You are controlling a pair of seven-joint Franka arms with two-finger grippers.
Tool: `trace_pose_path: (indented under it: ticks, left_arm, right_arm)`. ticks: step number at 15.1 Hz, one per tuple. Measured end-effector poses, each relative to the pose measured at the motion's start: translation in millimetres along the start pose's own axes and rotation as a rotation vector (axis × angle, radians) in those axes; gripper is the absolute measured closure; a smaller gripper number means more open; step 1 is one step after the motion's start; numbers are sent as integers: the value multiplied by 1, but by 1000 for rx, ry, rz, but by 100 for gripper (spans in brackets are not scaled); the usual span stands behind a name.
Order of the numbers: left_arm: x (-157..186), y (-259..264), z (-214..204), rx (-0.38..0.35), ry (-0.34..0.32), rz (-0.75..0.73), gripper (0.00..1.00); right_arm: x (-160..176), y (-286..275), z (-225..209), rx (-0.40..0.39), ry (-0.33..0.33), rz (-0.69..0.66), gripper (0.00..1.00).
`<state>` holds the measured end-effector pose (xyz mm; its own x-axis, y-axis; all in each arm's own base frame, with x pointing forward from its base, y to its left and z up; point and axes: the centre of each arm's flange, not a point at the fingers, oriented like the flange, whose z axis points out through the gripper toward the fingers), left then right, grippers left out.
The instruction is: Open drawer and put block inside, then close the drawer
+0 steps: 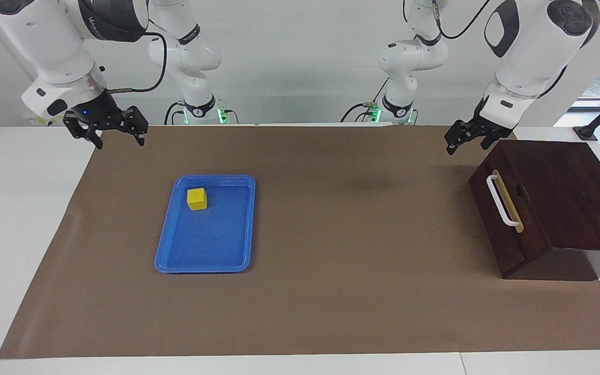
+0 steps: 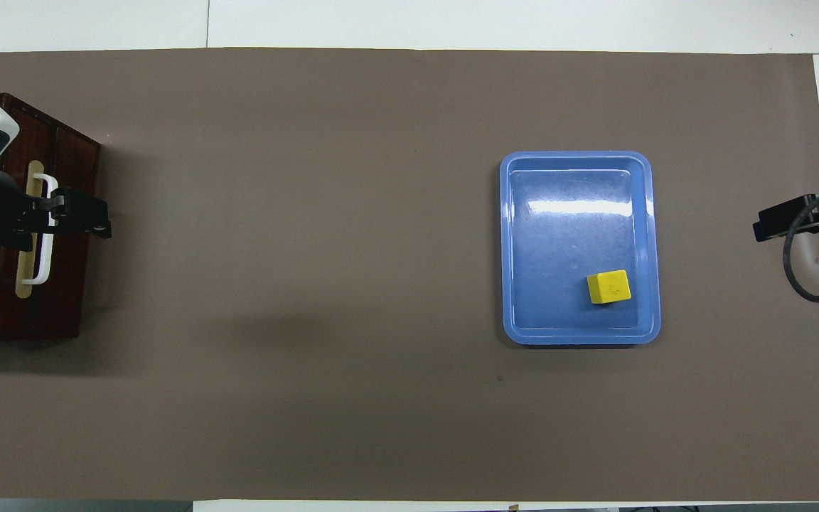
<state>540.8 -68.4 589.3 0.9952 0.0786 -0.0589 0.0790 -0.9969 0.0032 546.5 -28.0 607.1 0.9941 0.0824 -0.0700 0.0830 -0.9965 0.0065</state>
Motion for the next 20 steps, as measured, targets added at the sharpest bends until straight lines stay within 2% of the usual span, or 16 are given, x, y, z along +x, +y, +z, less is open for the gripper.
trace_pose_path:
  ticks: [15, 18, 20]
  left_arm:
    - [0, 0, 0, 0, 0, 0, 0]
    - [0, 0, 0, 0, 0, 0, 0]
    - [0, 0, 0, 0, 0, 0, 0]
  right_arm:
    - [0, -2, -2, -6, 3, 1, 0]
    - [0, -3, 0, -2, 0, 127, 0]
    - [0, -5, 8, 41, -17, 264, 0]
